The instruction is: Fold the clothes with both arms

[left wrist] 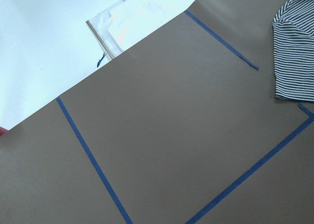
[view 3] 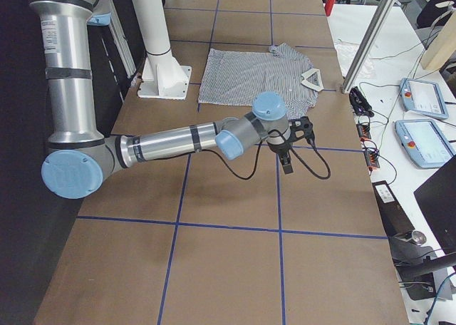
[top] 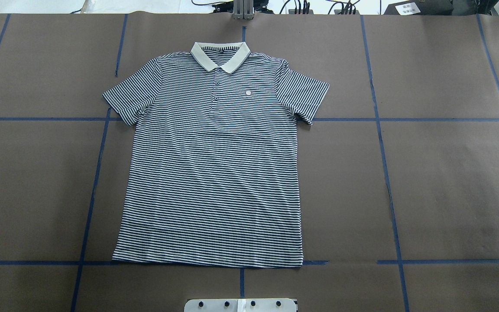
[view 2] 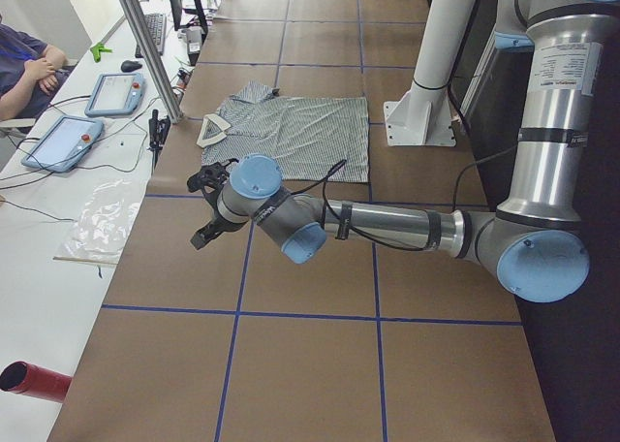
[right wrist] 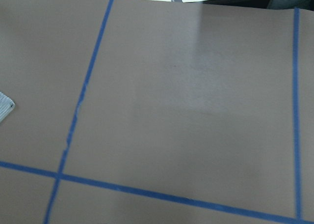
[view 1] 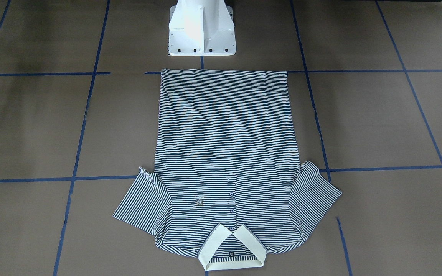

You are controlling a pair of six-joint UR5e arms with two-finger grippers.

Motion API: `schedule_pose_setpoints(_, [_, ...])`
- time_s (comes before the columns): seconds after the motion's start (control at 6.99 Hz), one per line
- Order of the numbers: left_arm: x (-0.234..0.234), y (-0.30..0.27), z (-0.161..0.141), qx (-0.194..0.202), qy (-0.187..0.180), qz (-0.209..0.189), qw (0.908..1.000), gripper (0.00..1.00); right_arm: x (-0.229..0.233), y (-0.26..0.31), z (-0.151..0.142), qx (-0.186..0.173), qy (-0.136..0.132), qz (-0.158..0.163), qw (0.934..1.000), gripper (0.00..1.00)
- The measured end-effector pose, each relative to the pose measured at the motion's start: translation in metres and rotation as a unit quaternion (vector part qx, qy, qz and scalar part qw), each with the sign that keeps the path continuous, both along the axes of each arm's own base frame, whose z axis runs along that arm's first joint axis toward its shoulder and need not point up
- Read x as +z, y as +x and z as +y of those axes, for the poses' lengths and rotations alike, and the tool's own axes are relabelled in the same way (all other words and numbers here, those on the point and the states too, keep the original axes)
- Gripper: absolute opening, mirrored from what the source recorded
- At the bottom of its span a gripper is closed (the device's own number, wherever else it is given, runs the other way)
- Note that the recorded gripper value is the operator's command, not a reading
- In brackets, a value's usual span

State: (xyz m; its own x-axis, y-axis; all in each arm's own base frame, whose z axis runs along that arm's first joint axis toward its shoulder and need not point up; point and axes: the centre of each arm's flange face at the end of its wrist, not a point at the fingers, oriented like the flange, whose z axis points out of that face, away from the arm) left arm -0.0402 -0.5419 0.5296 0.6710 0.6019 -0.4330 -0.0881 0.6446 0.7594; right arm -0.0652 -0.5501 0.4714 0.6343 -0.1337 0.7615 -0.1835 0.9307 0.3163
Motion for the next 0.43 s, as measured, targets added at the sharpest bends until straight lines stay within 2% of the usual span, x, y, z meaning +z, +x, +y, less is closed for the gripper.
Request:
schedule_pose_setpoints(0.14, [-0.002, 0.0, 0.0, 0.0, 0.003, 0.0, 1.0, 1.0, -0.032, -0.066, -0.025, 0.025, -0.012, -0.017, 0.9995, 1.0])
schedule_pose_setpoints(0.43, [-0.004, 0.0, 0.0, 0.0, 0.005, 0.0, 1.0, 1.0, -0.079, -0.208, -0.058, 0.098, -0.013, -0.016, 0.9949, 1.0])
